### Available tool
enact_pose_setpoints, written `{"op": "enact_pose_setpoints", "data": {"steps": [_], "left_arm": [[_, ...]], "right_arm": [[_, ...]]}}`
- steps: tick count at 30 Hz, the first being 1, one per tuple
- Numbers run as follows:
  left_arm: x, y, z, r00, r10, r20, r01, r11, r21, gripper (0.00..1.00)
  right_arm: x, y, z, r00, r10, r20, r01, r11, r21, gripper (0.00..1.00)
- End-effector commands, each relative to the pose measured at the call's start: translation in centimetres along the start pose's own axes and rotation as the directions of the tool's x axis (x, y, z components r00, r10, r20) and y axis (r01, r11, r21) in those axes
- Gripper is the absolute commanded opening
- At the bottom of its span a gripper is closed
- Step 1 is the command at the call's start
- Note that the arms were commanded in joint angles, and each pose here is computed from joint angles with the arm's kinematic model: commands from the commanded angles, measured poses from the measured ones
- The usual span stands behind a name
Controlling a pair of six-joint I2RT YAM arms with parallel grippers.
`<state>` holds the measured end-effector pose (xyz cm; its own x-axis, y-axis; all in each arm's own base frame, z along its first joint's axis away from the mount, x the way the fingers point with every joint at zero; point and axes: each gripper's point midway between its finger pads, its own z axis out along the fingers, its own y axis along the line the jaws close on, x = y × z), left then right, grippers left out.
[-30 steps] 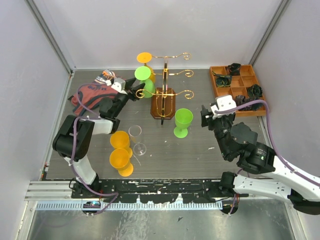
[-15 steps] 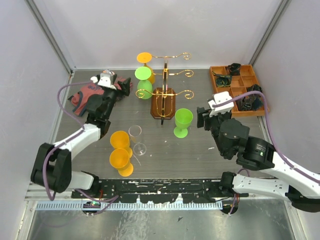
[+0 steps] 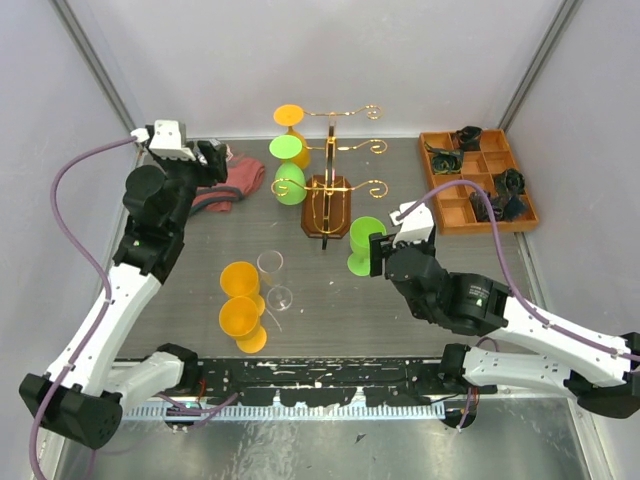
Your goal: Place the wine glass upside down on the wine glass rack
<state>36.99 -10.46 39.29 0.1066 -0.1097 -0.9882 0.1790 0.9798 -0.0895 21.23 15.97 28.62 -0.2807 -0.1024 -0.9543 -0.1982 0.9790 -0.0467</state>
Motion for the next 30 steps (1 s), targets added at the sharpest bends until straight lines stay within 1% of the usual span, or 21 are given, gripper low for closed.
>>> {"op": "enact_pose_setpoints", "data": {"steps": [1,5,7,11,16,20,25,30], "left_arm": [[1.4,0.5,-2.0,0.993,-0.017,-0.119,0.015,1.0,-0.021,0.72],[1.1,0.3,-2.6,0.993,-0.033,-0.117,0.032,0.999,-0.008,0.72],[1.0,0.2,-2.6,0.992,-0.046,-0.116,0.046,0.999,-0.007,0.72],[1.3,-0.1,-2.5,0.99,-0.061,-0.124,0.061,0.998,0.0,0.72],[1.7,-0.2,-2.5,0.989,-0.066,-0.131,0.067,0.998,0.006,0.72],[1.7,-0.2,-2.5,0.99,-0.053,-0.132,0.055,0.998,0.009,0.72],[1.5,-0.2,-2.6,0.991,-0.039,-0.129,0.042,0.999,0.017,0.73],[1.7,-0.2,-2.5,0.991,-0.035,-0.132,0.038,0.999,0.019,0.73]], "right_arm": [[0.6,-0.5,0.3,0.988,0.155,0.027,-0.156,0.986,0.06,0.74],[0.9,-1.2,0.5,0.978,0.2,0.058,-0.205,0.973,0.103,0.78],[0.8,-1.1,0.7,0.974,0.213,0.072,-0.22,0.97,0.103,0.81],[1.2,-0.6,1.5,0.976,0.211,0.056,-0.216,0.971,0.101,0.83],[2.2,2.0,4.0,0.983,0.179,-0.035,-0.177,0.983,0.047,0.82],[1.6,2.7,5.4,0.986,0.159,-0.044,-0.157,0.987,0.047,0.82],[1.0,1.4,5.9,0.977,0.209,-0.051,-0.207,0.978,0.036,0.8],[1.7,-0.6,6.5,0.962,0.262,-0.073,-0.26,0.965,0.036,0.78]]}}
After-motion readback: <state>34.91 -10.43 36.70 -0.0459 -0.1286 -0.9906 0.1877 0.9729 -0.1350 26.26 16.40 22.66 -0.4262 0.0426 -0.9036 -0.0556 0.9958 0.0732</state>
